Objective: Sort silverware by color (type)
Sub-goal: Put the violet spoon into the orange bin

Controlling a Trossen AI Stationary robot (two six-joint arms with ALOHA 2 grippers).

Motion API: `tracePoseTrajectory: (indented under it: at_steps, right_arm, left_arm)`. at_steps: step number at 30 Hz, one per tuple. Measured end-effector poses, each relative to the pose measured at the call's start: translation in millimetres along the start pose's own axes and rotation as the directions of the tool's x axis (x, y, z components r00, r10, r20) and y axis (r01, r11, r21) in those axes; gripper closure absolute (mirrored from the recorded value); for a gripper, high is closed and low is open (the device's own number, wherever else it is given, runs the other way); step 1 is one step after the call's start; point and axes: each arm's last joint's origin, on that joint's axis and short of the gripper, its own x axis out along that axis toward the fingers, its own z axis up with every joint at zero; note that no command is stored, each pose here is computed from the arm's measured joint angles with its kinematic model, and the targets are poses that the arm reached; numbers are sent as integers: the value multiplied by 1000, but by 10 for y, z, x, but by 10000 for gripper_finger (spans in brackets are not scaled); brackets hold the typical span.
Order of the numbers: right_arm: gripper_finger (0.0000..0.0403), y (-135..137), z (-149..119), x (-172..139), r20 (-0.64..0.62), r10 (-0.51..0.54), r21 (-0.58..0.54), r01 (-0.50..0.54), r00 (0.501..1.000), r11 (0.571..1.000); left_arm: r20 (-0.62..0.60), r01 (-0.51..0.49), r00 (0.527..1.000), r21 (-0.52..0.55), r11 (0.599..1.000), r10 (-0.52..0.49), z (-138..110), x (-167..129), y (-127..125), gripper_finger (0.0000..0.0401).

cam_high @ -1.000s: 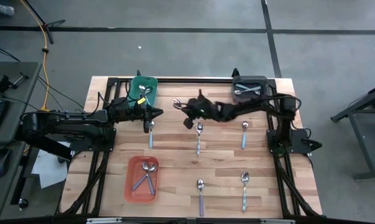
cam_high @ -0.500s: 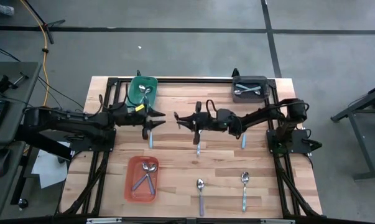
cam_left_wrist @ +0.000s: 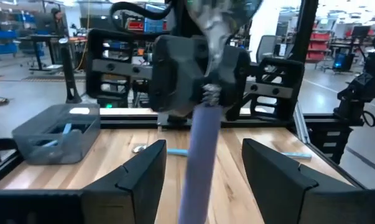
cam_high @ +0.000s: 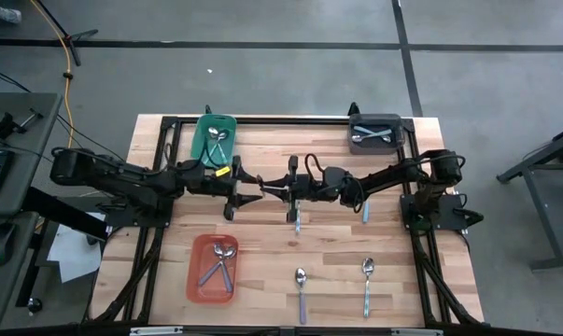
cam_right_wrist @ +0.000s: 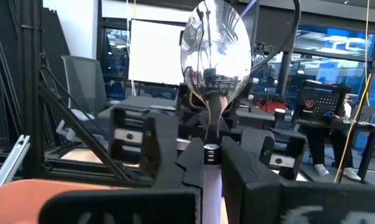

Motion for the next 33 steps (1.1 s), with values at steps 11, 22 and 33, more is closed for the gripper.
tracePoseTrajectory:
  at_steps: [11,22,33]
  right_arm:
    - [399,-1,-4,0,-2,-2,0,2,1000,1000]
    - [319,-31,41,-6,8,-56,1,56,998,998]
    - [289,-94,337,-130,-122,-110,-97,99,986,990]
  left_arm:
    - [-7,3,1000,-27,1000,-3,39,163,9,279]
    - [-53,18,998,-87,996,-23,-6,162,-6,356]
    - [-206,-38,979,-143,989,8,4,2,-183,356]
